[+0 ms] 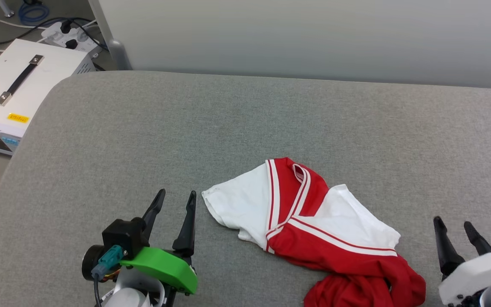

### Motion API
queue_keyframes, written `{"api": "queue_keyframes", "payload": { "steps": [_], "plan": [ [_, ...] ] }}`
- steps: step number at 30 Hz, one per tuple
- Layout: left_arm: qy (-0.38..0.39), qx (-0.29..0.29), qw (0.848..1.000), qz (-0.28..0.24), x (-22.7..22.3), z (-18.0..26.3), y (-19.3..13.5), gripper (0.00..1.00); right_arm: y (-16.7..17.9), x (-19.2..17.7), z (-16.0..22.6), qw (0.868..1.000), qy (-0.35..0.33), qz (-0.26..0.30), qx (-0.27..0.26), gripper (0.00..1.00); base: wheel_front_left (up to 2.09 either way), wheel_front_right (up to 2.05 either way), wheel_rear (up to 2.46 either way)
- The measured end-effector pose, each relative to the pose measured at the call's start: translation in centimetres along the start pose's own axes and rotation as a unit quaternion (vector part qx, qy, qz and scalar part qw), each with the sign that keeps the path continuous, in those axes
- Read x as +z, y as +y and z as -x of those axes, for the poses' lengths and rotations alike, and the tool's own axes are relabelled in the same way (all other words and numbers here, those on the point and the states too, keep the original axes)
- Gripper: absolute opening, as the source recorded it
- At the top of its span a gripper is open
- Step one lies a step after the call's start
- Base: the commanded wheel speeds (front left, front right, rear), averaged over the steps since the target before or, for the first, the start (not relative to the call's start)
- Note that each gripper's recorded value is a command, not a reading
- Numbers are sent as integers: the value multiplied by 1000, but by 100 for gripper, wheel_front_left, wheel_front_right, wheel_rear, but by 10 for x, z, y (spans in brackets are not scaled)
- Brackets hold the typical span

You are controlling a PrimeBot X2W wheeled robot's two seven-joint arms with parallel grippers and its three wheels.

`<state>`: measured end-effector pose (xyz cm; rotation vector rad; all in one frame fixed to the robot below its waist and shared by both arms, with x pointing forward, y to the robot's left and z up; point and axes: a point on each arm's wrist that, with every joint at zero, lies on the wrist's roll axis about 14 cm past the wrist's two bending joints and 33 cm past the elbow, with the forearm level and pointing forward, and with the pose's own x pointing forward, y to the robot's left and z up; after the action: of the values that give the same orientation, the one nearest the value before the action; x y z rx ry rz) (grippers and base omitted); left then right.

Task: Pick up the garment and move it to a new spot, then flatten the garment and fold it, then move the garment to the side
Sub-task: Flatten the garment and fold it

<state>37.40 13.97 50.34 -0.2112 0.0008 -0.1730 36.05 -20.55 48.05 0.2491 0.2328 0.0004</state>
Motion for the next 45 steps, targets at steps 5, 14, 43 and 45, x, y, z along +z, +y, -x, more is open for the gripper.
{"api": "queue_keyframes", "payload": {
  "steps": [5, 14, 43, 45],
  "plan": [
    [3, 7, 1000, 2, -2, -2, 4, 100, 20, -23, -31, 993, 96, 49, 51, 100, 0, 0, 0],
    [-9, 14, 1000, 10, 1, -17, 9, 100, 59, -64, -70, 941, 255, 162, 151, 100, 0, 0, 0],
    [1, 28, 1000, 11, -10, -22, 20, 100, 29, -25, -104, 951, 224, 180, 115, 0, 0, 0, 0],
    [0, 21, 1000, 11, -9, -22, 16, 100, 6, -3, -104, 963, 196, 169, 77, 0, 0, 0, 0]
  ]
}}
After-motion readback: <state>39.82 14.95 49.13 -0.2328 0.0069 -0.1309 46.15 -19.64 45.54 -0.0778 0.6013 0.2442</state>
